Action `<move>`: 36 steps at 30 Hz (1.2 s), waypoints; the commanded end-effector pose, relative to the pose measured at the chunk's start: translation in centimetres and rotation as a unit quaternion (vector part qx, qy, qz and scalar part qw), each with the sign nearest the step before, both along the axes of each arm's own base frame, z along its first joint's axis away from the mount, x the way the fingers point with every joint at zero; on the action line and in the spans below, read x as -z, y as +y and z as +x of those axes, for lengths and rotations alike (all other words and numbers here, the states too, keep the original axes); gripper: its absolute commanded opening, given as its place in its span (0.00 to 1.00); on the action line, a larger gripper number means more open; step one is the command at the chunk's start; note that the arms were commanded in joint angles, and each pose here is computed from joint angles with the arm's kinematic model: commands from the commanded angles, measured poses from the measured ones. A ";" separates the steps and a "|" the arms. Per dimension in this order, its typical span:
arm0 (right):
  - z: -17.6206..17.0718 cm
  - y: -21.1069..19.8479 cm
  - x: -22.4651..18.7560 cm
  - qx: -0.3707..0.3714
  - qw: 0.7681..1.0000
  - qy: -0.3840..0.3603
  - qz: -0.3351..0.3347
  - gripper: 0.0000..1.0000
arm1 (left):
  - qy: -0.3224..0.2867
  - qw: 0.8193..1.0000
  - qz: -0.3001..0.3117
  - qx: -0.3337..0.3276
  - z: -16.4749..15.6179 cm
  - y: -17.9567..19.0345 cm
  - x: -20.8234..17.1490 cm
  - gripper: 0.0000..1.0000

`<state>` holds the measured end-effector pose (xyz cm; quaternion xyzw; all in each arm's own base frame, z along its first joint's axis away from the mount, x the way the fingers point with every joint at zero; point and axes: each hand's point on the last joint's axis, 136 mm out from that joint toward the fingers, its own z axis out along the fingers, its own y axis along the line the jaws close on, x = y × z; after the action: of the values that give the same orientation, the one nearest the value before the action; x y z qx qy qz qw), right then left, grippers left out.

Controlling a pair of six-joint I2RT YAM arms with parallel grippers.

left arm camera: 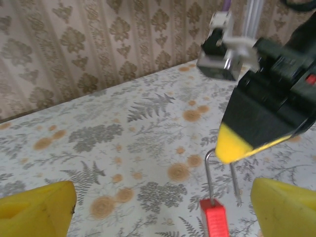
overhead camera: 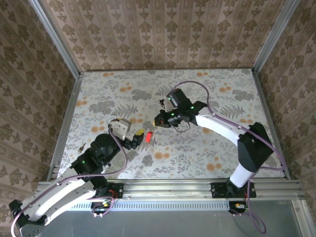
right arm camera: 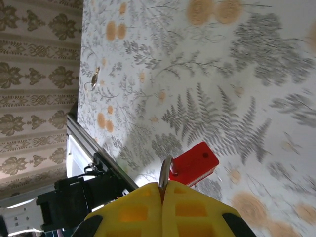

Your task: Unlock with the key

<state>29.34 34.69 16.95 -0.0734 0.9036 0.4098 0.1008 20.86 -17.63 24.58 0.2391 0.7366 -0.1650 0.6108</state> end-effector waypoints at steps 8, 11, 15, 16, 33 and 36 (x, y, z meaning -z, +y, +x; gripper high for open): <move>0.0 5.2 2.5 -0.056 0.996 0.029 0.056 0.00 | 0.002 0.998 0.025 -0.057 0.1 2.9 -0.7 0.94; -0.5 5.1 4.0 -0.064 0.995 0.047 0.068 0.00 | 0.008 0.997 0.041 -0.065 0.6 2.8 0.1 0.95; -1.3 4.4 5.0 -0.069 0.994 0.053 0.064 0.00 | 0.020 0.997 0.048 -0.057 1.0 1.9 0.6 0.96; -1.6 4.2 5.1 -0.070 0.994 0.055 0.064 0.00 | 0.022 0.997 0.048 -0.056 1.1 1.6 0.7 0.96; -3.3 -0.3 9.0 -0.065 0.992 0.089 0.063 0.00 | 0.073 0.995 0.066 0.012 0.7 -3.5 3.7 0.98; -3.5 -1.0 9.2 -0.066 0.992 0.090 0.058 0.00 | 0.087 0.993 0.076 0.025 0.1 -4.4 4.8 0.98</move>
<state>26.46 34.15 6.65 -0.0676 0.8851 0.4604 -0.0098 21.22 -20.87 18.57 0.2971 0.7960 -0.1141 0.5149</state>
